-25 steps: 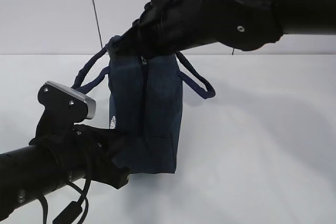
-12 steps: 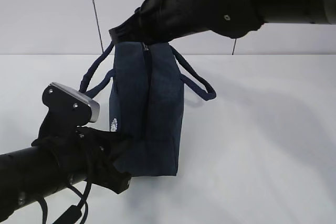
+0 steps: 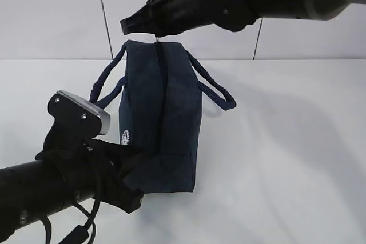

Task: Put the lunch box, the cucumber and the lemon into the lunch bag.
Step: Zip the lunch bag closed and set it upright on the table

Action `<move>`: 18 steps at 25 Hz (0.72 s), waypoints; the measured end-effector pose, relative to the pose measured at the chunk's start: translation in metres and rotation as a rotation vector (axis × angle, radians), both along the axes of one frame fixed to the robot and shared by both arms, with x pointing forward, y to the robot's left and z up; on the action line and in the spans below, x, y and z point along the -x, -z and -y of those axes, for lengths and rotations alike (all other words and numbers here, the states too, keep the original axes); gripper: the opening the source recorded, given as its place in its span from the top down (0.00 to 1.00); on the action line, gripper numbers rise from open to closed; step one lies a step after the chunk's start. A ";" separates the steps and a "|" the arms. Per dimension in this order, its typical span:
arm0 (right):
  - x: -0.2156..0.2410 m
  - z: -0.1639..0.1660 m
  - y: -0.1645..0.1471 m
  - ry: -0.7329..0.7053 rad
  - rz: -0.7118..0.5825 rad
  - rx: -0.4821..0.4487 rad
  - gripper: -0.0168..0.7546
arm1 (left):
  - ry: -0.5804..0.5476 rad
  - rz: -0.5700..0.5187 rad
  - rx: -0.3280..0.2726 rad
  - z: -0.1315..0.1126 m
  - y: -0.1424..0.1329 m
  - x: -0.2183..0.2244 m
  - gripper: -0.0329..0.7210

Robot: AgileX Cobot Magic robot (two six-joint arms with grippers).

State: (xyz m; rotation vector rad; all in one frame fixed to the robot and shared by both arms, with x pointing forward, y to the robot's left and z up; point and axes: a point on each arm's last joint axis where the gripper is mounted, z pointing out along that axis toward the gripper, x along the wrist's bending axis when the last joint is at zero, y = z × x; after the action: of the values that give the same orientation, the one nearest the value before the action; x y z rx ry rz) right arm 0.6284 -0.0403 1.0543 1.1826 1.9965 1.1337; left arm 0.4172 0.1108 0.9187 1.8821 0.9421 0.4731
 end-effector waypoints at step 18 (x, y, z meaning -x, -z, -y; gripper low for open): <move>-0.045 -0.002 0.024 0.049 0.007 -0.007 1.00 | 0.013 -0.014 -0.017 0.000 0.002 0.001 0.94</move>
State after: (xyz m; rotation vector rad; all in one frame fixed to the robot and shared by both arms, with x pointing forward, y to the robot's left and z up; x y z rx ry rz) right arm 0.6738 -0.0380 1.0302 1.2228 1.9498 1.1195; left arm 0.4160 0.1107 0.9171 1.9081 0.9374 0.4625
